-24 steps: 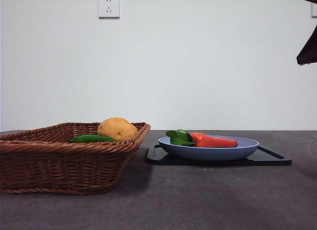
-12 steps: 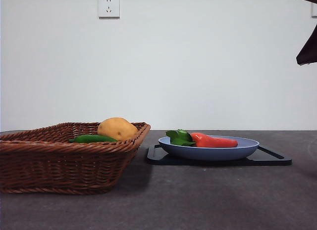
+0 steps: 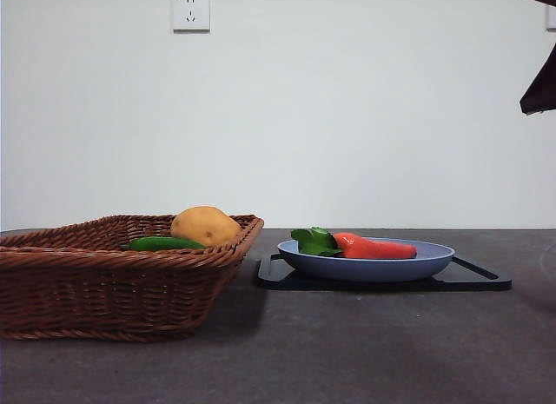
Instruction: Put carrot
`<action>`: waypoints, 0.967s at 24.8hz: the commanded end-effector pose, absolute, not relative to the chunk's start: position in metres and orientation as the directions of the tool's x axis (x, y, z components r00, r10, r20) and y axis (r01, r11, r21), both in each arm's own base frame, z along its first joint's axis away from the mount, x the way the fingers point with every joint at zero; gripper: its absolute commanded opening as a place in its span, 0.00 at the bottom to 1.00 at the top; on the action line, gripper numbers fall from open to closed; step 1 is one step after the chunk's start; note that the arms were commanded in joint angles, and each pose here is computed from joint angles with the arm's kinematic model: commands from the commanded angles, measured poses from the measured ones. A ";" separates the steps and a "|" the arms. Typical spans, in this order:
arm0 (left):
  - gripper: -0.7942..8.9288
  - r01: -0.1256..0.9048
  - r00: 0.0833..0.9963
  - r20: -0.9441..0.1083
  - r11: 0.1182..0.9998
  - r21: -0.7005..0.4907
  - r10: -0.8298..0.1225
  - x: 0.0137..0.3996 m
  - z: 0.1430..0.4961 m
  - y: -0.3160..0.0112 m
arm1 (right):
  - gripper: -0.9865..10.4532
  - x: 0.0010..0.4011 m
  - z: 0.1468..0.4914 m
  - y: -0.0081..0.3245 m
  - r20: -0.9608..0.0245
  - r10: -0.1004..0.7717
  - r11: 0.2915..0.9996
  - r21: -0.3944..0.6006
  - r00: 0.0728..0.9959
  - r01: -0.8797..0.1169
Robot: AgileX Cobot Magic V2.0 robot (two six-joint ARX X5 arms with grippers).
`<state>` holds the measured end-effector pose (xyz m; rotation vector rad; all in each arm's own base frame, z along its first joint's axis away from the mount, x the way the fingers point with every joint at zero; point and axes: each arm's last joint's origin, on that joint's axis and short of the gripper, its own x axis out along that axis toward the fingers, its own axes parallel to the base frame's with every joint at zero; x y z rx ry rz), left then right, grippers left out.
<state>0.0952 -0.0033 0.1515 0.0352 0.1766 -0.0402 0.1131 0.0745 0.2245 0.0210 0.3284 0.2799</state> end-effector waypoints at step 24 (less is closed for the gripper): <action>0.09 0.040 0.984 -0.175 0.999 0.025 -0.035 0.095 0.150 -0.003 | 0.09 0.096 0.153 0.010 -0.133 0.140 0.990 0.037 0.981 -0.136</action>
